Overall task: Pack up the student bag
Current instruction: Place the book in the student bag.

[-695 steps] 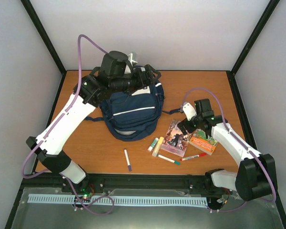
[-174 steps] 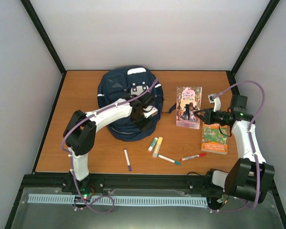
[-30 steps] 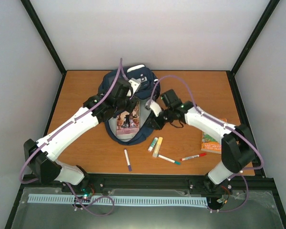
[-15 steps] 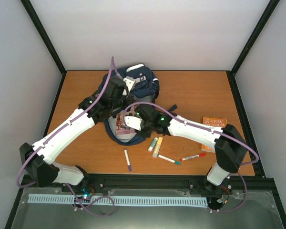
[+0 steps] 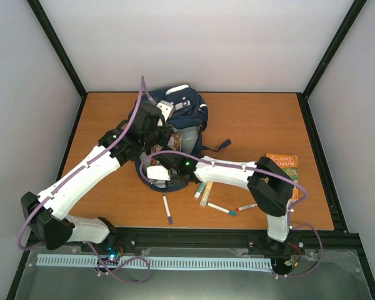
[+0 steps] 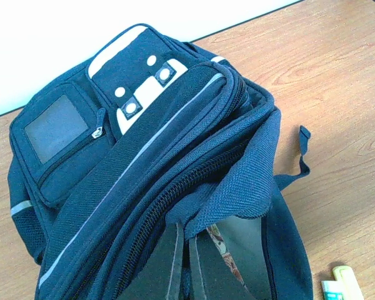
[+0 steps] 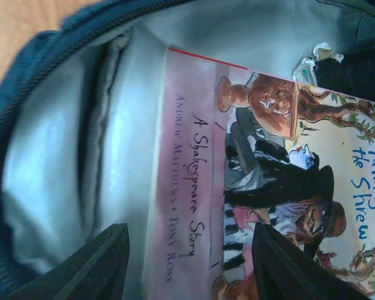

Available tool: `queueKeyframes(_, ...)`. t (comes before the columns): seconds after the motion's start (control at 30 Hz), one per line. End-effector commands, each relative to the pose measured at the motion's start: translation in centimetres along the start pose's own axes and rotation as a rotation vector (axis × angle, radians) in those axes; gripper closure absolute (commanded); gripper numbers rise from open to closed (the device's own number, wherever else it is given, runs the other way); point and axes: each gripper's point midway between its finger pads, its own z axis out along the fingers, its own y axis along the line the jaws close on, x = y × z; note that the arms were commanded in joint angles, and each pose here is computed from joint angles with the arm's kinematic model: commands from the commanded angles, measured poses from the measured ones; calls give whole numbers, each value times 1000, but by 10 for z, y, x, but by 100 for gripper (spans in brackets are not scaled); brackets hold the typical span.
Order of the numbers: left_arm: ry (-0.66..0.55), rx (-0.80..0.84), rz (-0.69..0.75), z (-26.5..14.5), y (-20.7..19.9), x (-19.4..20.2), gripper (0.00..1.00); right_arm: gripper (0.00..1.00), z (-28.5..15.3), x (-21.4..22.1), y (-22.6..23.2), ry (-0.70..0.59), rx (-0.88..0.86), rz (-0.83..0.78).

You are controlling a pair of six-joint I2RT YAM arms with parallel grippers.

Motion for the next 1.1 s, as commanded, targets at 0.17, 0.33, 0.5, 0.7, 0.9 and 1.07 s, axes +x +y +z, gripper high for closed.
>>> queueKeyframes(0.17, -159, -13, -50, -25, 9, -41, 99, 39, 17, 2, -4, 63, 3, -39)
queueKeyframes(0.33, -157, -11, -44, -24, 9, -40, 99, 36, 26, 7, 3, 92, -30, -79)
queueKeyframes(0.5, -159, -9, -43, -25, 8, -41, 99, 37, 33, 11, -16, 133, 71, -113)
queueKeyframes(0.7, -155, 6, -38, -23, 5, -39, 99, 42, 30, 9, -51, 162, 239, -199)
queueKeyframes(0.9, -155, 21, -39, -23, 3, -40, 99, 50, 32, 2, -74, 161, 326, -222)
queueKeyframes(1.07, -153, 29, -35, -24, 1, -39, 99, 55, 44, -2, -82, 159, 346, -224)
